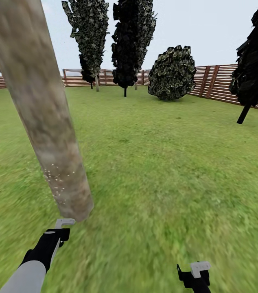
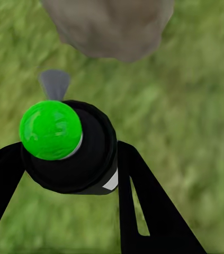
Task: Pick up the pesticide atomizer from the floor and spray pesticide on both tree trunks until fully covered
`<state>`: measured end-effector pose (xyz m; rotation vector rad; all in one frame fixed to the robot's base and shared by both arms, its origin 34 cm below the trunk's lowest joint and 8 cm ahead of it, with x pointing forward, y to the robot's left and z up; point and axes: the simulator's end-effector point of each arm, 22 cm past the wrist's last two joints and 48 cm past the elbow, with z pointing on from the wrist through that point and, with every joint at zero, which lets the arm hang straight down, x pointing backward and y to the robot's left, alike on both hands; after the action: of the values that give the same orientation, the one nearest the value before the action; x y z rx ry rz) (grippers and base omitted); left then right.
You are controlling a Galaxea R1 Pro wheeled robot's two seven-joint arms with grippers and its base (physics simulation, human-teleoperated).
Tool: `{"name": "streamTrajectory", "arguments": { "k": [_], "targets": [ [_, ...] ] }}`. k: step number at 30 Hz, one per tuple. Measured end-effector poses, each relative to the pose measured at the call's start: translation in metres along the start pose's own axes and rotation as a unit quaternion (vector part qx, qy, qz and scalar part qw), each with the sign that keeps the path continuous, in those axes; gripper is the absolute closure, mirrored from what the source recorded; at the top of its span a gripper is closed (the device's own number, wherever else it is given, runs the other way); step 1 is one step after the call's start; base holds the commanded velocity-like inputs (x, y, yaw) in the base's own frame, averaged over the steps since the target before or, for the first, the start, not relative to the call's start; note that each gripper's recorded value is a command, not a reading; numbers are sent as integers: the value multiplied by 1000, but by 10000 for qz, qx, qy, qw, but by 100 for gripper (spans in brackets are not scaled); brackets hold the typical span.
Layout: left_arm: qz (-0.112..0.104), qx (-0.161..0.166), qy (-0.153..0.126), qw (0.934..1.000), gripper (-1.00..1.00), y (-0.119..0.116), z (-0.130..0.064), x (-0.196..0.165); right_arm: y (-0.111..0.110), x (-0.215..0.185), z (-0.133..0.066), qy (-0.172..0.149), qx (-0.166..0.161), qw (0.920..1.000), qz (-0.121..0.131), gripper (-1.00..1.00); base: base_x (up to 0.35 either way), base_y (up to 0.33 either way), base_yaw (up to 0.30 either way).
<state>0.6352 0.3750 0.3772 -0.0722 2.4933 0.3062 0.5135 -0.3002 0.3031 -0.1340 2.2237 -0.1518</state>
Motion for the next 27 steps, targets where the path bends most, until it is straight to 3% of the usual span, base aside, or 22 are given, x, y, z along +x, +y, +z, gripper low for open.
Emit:
{"name": "streamTrajectory", "arguments": {
  "k": [19,27],
  "targets": [
    [-14,-10,-7,10000,100,1,0,-1,1,0,0,5,-4,10000,4,-100,124,-274,247],
    [-25,-11,-5,10000,100,1,0,0,1,0,0,4,-4,10000,4,-100,147,-271,29]
  ]
}}
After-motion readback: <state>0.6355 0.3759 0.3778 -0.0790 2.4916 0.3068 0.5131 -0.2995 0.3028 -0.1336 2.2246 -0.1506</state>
